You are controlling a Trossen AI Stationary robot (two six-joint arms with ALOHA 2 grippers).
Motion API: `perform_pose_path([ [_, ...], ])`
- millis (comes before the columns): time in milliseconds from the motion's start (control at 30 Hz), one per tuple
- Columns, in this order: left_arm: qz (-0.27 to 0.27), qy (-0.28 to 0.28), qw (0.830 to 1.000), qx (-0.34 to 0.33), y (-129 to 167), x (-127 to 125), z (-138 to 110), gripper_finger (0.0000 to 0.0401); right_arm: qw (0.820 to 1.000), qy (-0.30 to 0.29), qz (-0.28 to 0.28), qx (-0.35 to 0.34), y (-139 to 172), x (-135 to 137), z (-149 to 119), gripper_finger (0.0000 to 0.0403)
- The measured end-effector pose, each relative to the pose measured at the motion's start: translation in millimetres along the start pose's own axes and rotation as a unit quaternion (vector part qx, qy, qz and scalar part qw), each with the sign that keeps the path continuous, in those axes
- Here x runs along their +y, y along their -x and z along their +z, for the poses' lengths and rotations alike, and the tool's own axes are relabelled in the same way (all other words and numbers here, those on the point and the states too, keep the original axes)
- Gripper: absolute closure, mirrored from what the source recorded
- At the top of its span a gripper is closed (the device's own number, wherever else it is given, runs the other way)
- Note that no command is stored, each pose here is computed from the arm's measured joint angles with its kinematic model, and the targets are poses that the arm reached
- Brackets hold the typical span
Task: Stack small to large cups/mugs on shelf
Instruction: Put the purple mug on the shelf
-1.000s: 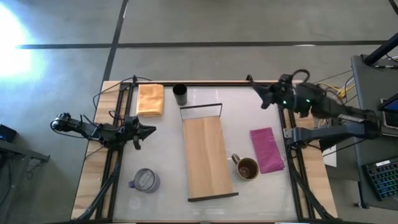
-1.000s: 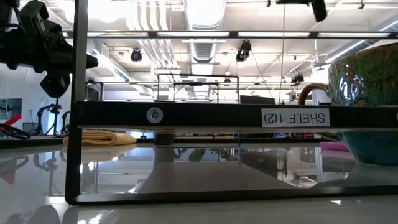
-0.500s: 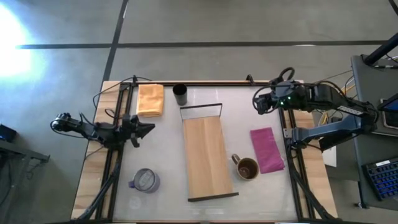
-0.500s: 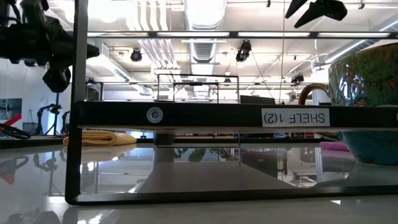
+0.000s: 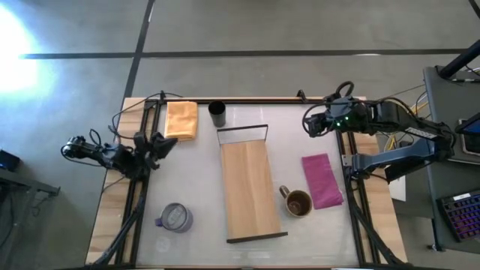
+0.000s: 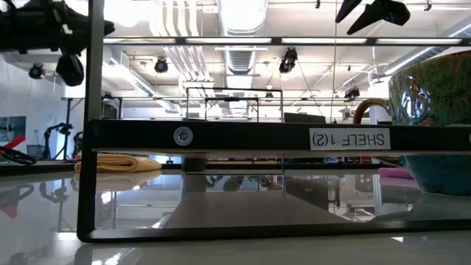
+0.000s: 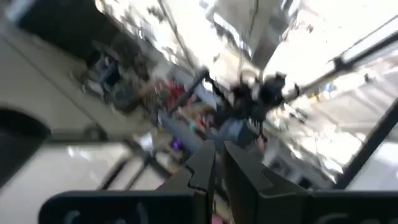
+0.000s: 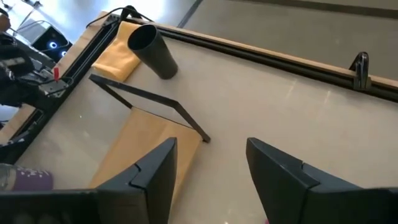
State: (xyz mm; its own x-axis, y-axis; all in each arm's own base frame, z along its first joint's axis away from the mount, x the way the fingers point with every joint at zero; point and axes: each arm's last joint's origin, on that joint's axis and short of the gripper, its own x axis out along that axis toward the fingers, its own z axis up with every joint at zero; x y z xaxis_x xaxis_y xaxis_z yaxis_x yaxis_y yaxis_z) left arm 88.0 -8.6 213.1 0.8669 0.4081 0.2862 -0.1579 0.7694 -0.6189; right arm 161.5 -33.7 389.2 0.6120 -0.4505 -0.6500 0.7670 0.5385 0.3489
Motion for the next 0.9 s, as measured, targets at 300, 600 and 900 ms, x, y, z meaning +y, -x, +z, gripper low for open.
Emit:
perform_pose_path([
  [300, -0.024, -0.092, 0.990, 0.103, -2.3, -24.7, 38.3, 0.0384, 1.000, 0.008, -0.015, 0.014, -12.4, 5.9, -1.0, 0.0215],
  [600, 0.028, -0.119, 0.878, 0.464, -18.1, -61.0, 53.0, 0.0384, 0.999, 0.015, -0.028, 0.027, -24.1, 11.2, -2.2, 0.0215],
  [900, 0.056, -0.195, 0.710, 0.675, -34.3, -101.1, 34.5, 0.0384, 0.998, 0.022, -0.040, 0.039, -34.6, 15.6, -3.6, 0.0215],
])
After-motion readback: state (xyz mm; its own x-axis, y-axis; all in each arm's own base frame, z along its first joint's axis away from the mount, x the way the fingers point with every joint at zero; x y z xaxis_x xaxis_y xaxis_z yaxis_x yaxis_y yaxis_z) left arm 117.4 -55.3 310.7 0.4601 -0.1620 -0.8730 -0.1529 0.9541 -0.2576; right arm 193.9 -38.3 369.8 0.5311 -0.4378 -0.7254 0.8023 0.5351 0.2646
